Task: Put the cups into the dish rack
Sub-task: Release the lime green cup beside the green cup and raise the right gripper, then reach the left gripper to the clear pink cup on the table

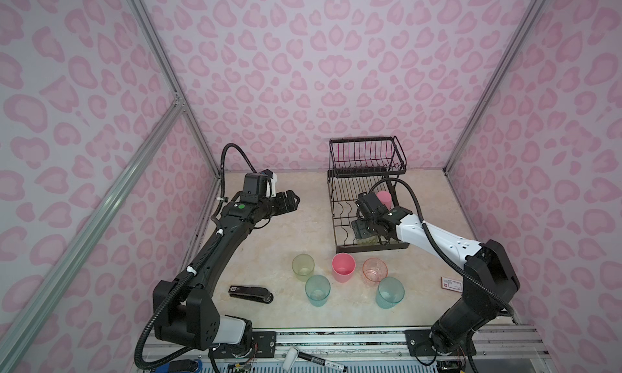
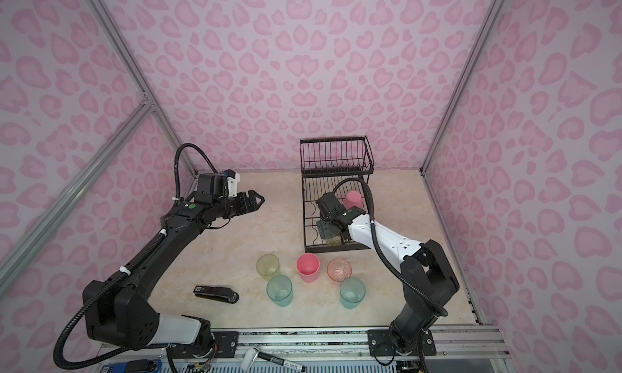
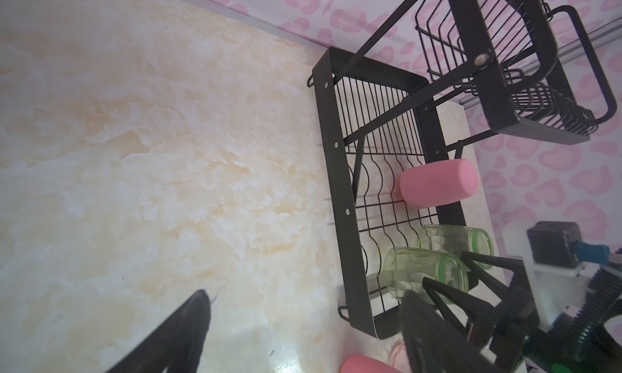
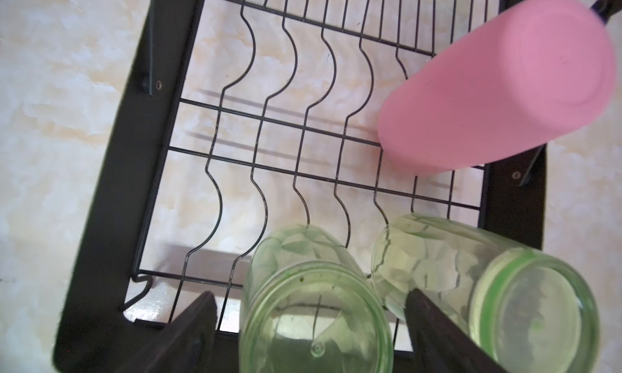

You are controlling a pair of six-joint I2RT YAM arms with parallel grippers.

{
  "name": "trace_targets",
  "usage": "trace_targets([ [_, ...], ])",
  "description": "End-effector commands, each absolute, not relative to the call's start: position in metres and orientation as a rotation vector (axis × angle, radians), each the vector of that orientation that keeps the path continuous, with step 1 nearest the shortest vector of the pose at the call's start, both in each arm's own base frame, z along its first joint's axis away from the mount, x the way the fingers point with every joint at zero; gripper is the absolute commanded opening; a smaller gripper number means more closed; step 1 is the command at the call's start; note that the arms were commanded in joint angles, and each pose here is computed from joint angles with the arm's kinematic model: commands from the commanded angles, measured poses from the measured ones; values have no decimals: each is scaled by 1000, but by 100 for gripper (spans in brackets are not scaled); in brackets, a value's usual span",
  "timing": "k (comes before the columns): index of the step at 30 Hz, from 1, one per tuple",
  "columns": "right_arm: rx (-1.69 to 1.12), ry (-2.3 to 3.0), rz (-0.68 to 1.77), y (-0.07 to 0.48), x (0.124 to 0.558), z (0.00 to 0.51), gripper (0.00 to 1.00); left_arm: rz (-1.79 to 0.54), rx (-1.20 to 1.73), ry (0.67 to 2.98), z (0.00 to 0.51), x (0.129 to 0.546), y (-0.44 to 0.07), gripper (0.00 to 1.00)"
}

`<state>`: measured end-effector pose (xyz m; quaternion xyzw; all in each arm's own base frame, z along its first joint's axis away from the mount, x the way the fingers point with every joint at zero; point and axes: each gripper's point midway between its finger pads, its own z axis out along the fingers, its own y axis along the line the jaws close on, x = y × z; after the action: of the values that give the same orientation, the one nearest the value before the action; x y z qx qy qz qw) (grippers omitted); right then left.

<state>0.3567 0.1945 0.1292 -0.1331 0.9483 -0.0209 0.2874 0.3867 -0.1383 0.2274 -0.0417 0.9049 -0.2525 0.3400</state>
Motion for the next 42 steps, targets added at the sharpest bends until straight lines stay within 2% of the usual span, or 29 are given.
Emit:
trace_targets([
  [1, -354, 2502, -60, 192, 358, 142, 89, -636, -106, 2356, 225, 388, -136, 90],
  [9, -315, 2400, 3, 189, 354, 181, 88, -602, -132, 2385, 219, 380, -130, 89],
  [16, -216, 2271, 79, 178, 349, 211, 83, -564, -112, 2425, 213, 366, -128, 87],
  [19, -152, 2282, 115, 165, 350, 209, 81, -517, -45, 2445, 214, 358, -133, 84],
  [29, 144, 2292, 286, 115, 345, 207, 73, -525, 504, 2384, 233, 309, -219, 77],
  [35, 318, 2238, 380, 84, 340, 210, 68, -551, 965, 2280, 231, 258, -287, 72],
  [39, 416, 2223, 431, 66, 336, 203, 67, -575, 1143, 2223, 226, 236, -317, 65],
  [42, 460, 2224, 459, 58, 334, 196, 65, -593, 1254, 2172, 226, 224, -336, 64],
])
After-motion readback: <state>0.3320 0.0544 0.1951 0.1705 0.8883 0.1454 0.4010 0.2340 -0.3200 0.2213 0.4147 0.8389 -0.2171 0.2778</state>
